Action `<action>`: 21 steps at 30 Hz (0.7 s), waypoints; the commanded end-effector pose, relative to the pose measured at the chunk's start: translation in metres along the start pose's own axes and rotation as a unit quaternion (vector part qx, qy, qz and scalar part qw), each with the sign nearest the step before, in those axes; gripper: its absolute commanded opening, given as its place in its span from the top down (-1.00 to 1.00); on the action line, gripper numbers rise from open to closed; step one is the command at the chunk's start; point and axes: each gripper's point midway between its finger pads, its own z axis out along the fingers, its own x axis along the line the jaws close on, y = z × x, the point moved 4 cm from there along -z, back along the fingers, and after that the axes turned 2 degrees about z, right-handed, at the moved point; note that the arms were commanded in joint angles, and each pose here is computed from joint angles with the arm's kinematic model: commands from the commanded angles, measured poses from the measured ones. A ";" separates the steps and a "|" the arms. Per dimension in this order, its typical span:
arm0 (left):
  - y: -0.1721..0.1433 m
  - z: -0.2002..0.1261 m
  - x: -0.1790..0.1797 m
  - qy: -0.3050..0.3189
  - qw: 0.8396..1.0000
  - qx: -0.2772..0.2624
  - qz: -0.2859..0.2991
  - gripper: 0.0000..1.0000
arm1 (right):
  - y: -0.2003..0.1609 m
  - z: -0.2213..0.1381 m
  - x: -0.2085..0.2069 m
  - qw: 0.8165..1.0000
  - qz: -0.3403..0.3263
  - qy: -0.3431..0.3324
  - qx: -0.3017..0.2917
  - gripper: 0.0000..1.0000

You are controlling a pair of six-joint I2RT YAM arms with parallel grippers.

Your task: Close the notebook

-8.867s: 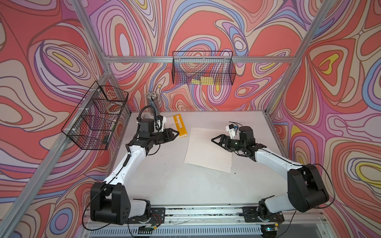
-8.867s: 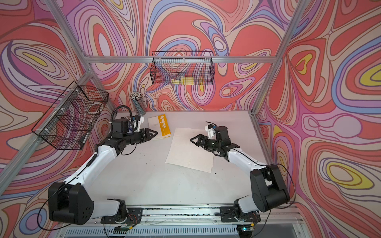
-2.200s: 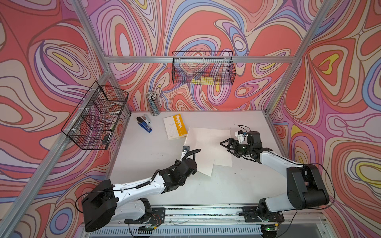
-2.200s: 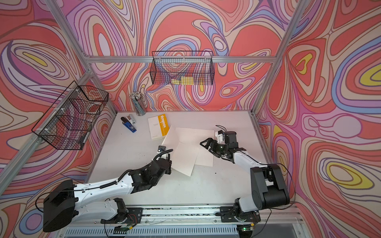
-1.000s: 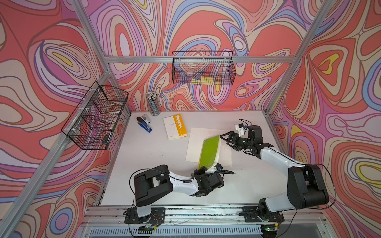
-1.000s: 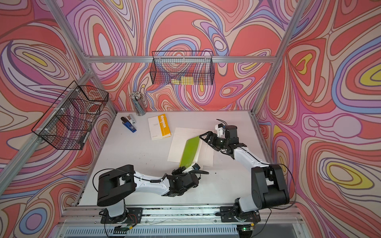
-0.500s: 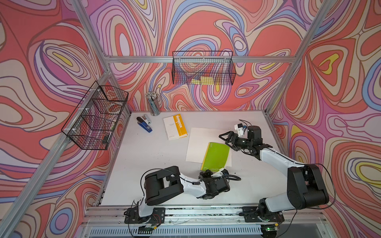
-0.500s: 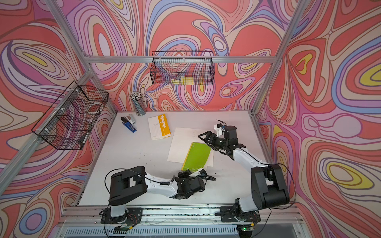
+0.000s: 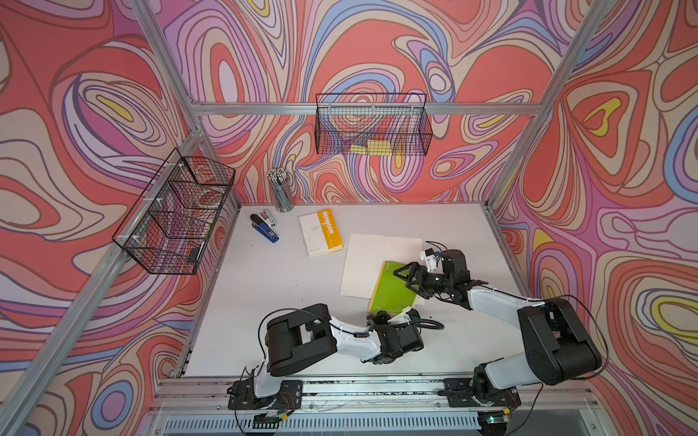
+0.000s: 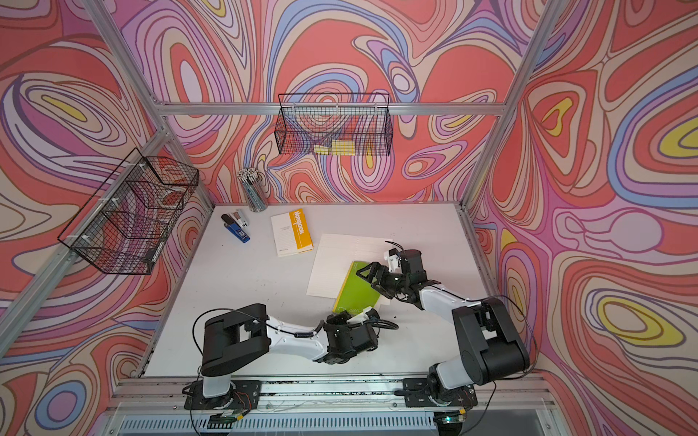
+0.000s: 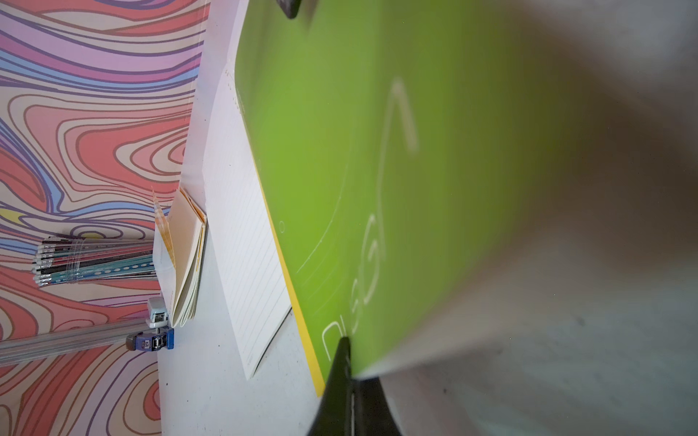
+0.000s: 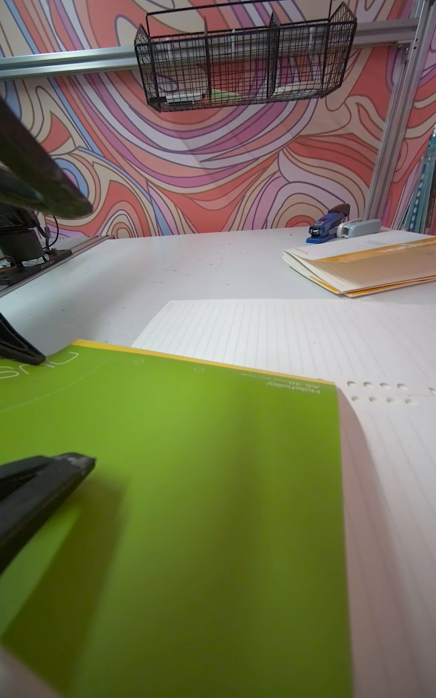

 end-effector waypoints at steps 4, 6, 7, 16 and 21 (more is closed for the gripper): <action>-0.001 -0.005 -0.003 0.009 1.000 0.014 0.004 0.89 | 0.001 0.005 -0.009 1.000 -0.002 -0.012 -0.005 -0.97; 0.000 -0.009 -0.001 0.012 1.000 0.016 0.005 0.78 | 0.001 0.007 -0.012 1.000 0.000 -0.014 -0.002 -0.97; 0.001 -0.012 -0.001 0.012 1.000 0.015 0.005 0.74 | 0.001 0.008 -0.013 1.000 0.001 -0.015 -0.002 -0.97; -0.004 -0.042 0.013 0.023 1.000 0.014 -0.007 -0.17 | 0.000 0.013 -0.021 1.000 0.002 -0.019 0.001 -0.97; -0.005 -0.052 0.018 0.008 1.000 0.008 -0.020 -0.31 | 0.000 0.014 -0.021 1.000 0.002 -0.020 0.001 -0.97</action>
